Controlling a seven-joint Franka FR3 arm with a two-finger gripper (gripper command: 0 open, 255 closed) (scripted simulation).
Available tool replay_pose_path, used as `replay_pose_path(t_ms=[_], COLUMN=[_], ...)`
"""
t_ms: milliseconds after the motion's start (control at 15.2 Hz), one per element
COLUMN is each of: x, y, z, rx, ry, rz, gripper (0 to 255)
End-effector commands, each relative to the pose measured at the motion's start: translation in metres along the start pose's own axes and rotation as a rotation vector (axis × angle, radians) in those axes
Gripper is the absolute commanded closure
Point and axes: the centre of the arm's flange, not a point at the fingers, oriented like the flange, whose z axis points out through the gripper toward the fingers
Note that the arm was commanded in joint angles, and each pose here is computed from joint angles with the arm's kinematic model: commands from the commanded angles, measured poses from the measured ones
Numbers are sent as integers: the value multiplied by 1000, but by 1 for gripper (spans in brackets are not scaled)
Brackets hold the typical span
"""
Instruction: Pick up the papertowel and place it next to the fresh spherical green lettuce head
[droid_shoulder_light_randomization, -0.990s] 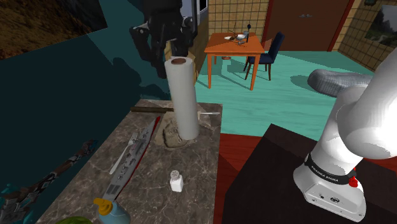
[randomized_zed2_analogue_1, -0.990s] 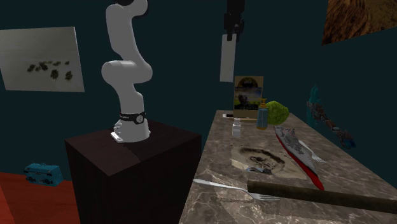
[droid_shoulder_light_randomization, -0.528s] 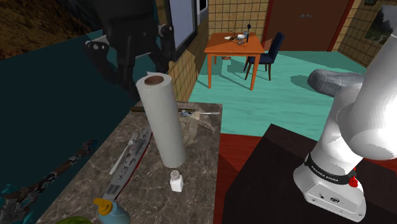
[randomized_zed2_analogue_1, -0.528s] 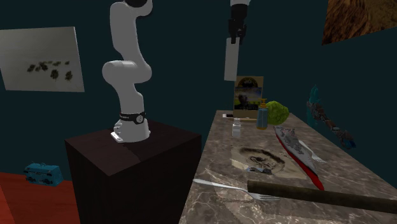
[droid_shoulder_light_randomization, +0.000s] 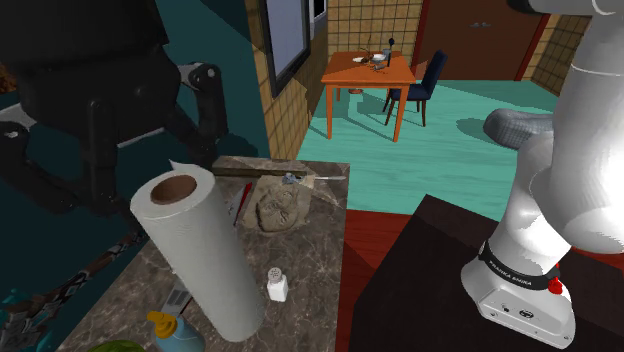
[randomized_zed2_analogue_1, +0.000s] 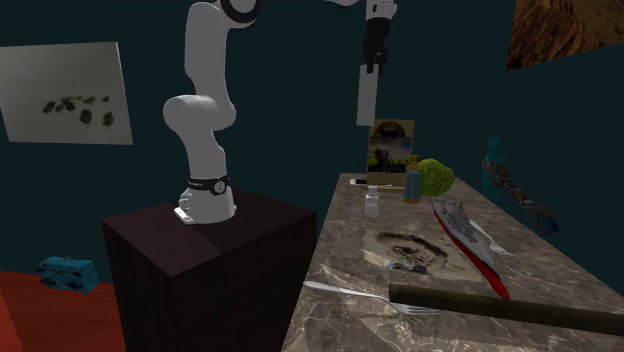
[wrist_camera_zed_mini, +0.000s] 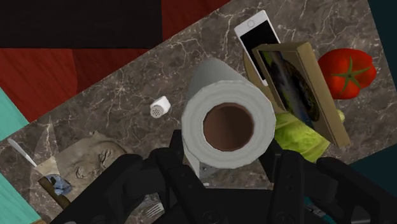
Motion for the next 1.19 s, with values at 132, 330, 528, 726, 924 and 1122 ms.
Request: replay_pose_path(t_ms=[132,330,528,726,924,1122], x=[-18,-23,-23,-22,-22,-21], y=[-51,-65,-65,-66,-66,-66], z=[-2,9,24,40,56,72], rx=[1,1,1,1,1,1], ry=[0,0,0,0,0,0], rz=[3,3,3,3,3,3], gripper=[255,255,255,255,255,255])
